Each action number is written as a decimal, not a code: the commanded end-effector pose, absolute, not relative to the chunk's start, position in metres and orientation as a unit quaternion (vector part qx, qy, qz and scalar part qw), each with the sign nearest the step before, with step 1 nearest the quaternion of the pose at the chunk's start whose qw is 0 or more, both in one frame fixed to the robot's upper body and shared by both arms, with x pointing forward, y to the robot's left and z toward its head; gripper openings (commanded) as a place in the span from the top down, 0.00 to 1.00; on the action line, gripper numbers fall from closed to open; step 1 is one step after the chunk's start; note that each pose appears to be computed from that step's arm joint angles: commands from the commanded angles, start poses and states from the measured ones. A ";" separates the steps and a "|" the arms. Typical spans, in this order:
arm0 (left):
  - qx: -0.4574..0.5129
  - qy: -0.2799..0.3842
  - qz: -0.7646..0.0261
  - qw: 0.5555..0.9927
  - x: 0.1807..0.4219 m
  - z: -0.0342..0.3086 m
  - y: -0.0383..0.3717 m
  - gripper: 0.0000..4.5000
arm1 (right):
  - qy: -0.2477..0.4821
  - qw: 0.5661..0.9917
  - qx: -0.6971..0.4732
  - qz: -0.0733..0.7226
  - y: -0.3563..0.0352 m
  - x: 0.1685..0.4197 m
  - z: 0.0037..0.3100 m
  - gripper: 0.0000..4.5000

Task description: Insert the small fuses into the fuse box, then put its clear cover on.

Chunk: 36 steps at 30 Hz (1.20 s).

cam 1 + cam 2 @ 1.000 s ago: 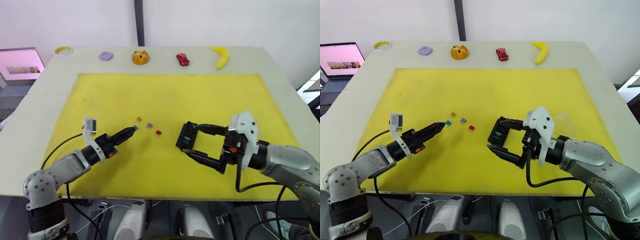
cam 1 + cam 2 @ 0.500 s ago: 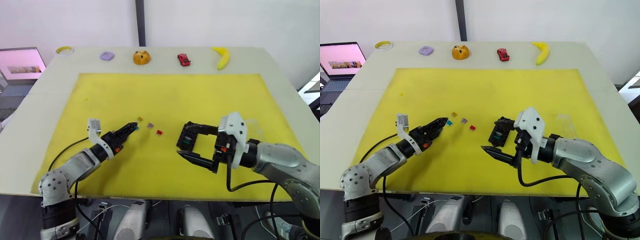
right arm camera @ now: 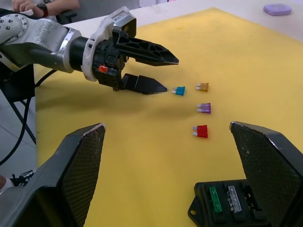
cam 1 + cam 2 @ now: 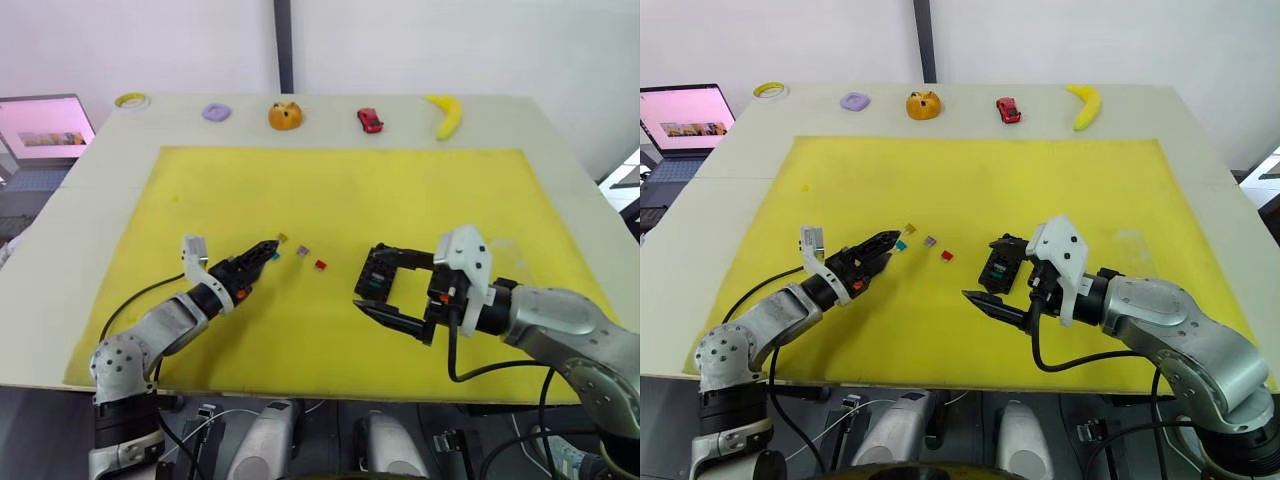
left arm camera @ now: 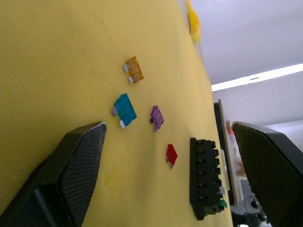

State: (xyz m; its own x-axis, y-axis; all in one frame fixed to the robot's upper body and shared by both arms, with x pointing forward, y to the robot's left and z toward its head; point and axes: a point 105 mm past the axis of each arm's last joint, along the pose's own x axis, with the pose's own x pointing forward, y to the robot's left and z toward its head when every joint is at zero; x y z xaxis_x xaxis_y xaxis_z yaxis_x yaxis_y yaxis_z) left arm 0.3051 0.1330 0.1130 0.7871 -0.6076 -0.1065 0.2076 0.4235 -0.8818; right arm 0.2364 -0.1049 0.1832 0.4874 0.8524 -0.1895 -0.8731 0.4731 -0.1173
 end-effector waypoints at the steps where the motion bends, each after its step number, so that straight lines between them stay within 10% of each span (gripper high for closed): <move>1: -0.467 0.242 -0.250 0.813 0.305 0.102 0.121 0.00 | 0.033 0.857 -0.107 0.502 -0.106 0.236 0.191 0.01; 36: -0.466 0.276 -0.267 0.797 0.311 0.100 0.100 0.00 | 0.028 0.865 -0.111 0.489 -0.109 0.240 0.193 0.01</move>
